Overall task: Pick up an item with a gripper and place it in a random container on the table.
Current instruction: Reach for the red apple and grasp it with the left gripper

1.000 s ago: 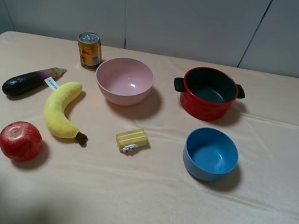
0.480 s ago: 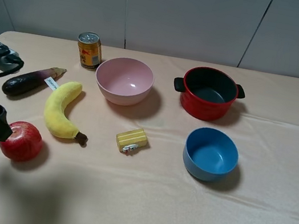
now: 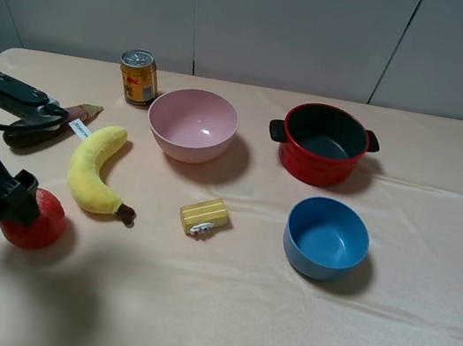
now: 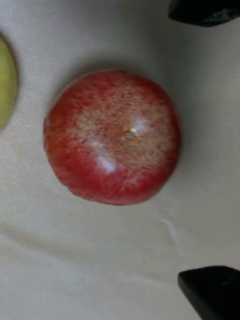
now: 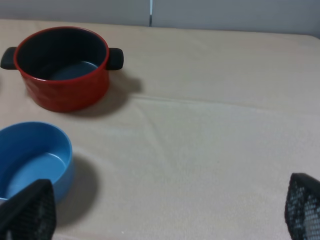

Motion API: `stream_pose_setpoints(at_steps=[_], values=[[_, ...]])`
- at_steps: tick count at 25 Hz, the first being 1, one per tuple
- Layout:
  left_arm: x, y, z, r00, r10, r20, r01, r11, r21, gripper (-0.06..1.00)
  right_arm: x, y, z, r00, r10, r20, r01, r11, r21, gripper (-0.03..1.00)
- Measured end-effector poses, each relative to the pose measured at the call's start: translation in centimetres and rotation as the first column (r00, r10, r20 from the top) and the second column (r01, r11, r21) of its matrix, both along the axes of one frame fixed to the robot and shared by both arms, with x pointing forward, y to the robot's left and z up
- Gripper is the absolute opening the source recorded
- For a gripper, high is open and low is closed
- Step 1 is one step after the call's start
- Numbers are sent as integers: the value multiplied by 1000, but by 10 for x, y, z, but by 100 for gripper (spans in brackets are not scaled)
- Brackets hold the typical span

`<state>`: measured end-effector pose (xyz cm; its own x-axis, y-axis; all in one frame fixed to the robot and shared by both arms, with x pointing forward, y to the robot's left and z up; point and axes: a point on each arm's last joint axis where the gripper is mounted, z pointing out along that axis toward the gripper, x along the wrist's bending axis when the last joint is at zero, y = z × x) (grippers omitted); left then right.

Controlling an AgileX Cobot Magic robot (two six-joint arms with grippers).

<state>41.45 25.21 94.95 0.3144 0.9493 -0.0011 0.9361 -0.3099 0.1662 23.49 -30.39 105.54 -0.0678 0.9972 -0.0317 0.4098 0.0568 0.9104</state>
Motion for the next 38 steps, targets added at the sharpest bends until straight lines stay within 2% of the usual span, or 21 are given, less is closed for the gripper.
stream_pose_setpoints(at_steps=[16,25,33,36,38], values=[[24,-7,-48,998,8,-70,-7,1000,17,97,0,0,0,1000,0,0,0,1000,0,69],[28,-19,-76,994,-40,-99,42,999,26,97,0,0,0,1000,0,0,0,1000,0,69],[28,-22,-79,993,-49,-107,53,998,28,96,0,0,0,1000,0,0,0,1000,0,69],[28,-22,-79,993,-49,-106,53,998,28,91,0,0,0,1000,0,0,0,1000,0,69],[28,-22,-79,994,-49,-101,52,998,27,79,0,0,0,1000,0,0,0,1000,0,69]])
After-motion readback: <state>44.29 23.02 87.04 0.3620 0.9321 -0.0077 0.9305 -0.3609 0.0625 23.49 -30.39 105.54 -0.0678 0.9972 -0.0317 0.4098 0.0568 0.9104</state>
